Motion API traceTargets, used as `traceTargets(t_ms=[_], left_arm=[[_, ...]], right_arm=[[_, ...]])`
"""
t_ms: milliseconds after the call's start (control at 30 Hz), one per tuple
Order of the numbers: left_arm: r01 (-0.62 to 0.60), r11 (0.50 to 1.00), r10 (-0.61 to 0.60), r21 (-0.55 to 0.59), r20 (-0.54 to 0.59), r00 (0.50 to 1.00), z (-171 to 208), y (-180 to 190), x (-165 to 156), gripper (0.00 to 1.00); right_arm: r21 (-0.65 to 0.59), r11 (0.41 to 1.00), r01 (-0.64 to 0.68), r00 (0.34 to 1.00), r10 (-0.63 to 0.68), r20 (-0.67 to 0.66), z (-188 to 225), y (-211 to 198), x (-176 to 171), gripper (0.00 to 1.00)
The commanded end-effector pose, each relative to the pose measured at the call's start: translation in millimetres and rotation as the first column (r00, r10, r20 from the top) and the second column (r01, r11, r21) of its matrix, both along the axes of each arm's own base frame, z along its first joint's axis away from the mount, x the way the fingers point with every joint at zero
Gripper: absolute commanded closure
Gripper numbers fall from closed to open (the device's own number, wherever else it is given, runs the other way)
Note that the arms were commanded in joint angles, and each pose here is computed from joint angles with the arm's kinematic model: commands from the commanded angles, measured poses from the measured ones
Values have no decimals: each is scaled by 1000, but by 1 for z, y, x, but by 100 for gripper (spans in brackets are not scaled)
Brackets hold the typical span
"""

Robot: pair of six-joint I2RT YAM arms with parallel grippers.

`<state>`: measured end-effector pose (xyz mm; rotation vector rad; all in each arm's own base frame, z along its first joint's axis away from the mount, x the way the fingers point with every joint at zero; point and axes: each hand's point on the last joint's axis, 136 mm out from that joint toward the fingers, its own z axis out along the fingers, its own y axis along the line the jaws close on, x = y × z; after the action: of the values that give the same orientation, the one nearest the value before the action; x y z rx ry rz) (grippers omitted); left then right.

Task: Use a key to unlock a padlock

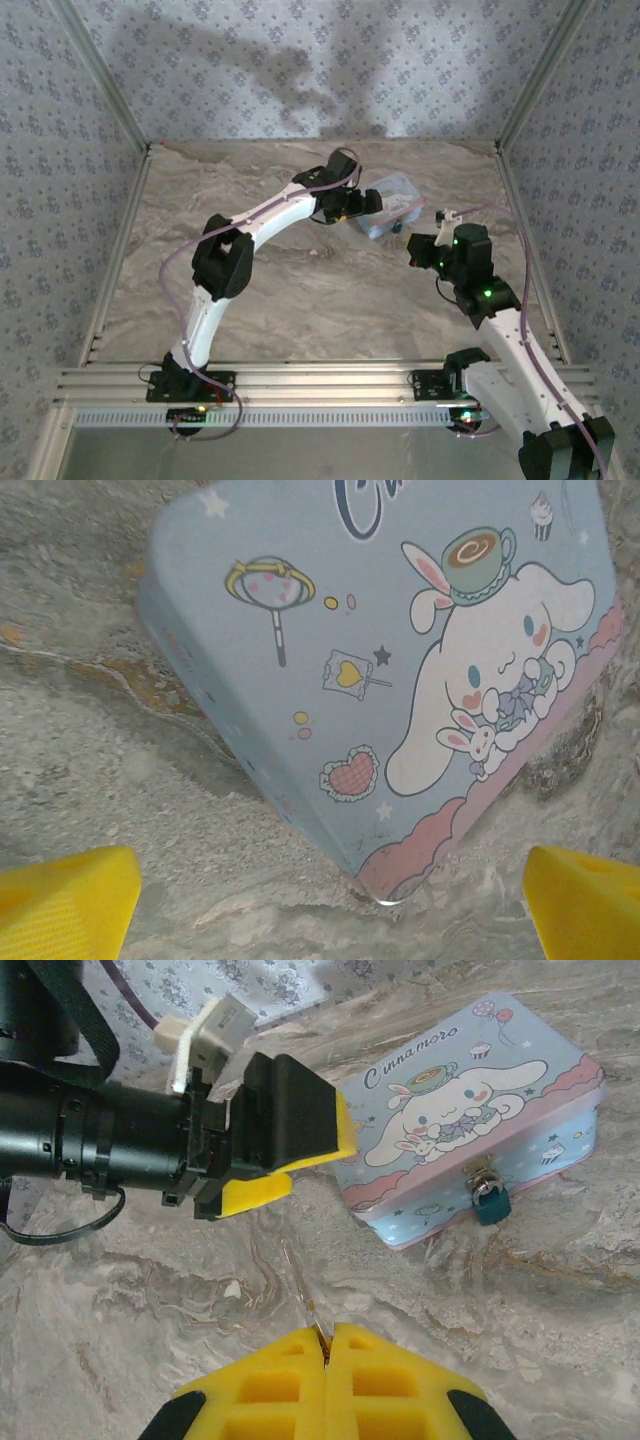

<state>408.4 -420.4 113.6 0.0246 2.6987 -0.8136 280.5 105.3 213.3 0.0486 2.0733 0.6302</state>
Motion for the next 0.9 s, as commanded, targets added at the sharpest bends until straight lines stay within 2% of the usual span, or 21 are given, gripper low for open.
traceTargets(t_ms=[0,500,733,867], left_arm=[[-4,1000,4,7,-42,999,-5,-3,-5,2],[-14,993,23,119,-79,997,-45,10,-5,2],[12,976,10,216,-104,995,-61,38,-23,2],[-4,977,29,214,-116,993,-66,55,-32,2]], right_arm=[[-6,1000,26,1000,-26,-17,-6,-6,-3,100],[0,999,36,999,-36,-17,-5,-7,-1,100],[-5,999,39,999,-40,-19,-5,-8,0,100],[-7,999,38,999,-38,-27,-8,-8,0,100]])
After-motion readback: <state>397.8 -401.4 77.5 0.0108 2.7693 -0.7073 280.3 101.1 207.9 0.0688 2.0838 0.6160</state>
